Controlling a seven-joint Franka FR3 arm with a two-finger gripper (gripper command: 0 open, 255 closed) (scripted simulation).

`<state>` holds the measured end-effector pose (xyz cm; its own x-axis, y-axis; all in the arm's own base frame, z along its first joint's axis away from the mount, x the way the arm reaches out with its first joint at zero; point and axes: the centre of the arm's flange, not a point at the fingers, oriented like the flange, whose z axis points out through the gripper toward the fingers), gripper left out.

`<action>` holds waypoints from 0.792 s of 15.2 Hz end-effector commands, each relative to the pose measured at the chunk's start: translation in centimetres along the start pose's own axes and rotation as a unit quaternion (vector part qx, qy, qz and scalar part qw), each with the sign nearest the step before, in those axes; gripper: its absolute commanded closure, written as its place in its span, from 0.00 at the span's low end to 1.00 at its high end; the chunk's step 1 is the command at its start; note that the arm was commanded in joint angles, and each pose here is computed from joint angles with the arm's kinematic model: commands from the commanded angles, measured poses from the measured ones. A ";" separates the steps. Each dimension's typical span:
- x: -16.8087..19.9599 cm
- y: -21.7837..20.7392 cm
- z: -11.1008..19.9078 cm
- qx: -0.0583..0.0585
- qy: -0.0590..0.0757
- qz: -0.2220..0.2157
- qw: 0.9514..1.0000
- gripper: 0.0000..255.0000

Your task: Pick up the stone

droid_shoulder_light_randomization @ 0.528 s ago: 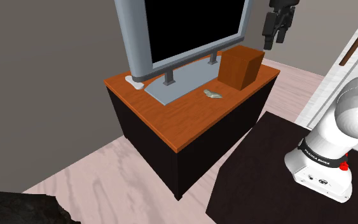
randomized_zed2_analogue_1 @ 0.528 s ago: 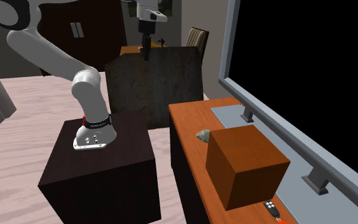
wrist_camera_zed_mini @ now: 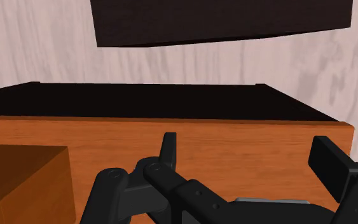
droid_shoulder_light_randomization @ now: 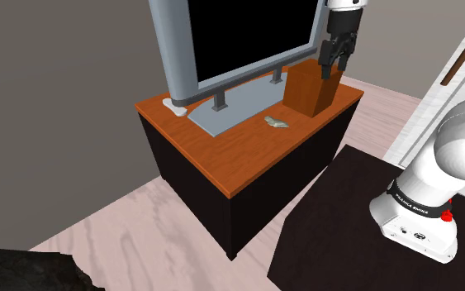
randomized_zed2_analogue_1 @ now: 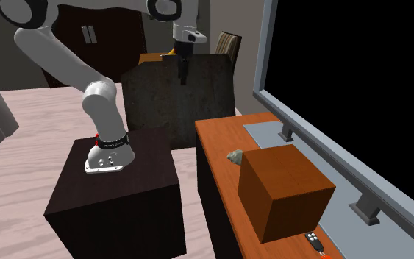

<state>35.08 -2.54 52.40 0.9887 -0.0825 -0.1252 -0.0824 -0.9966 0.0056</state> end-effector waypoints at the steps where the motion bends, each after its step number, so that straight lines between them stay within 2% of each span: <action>1: 1.7 0.6 1.7 -0.001 0.004 0.003 1.000 0.00; 12: 11.7 4.0 11.1 -0.003 0.021 0.021 1.000 0.00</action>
<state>44.52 -6.81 41.27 0.9889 -0.1200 -0.0879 -0.1191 -0.9928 0.0150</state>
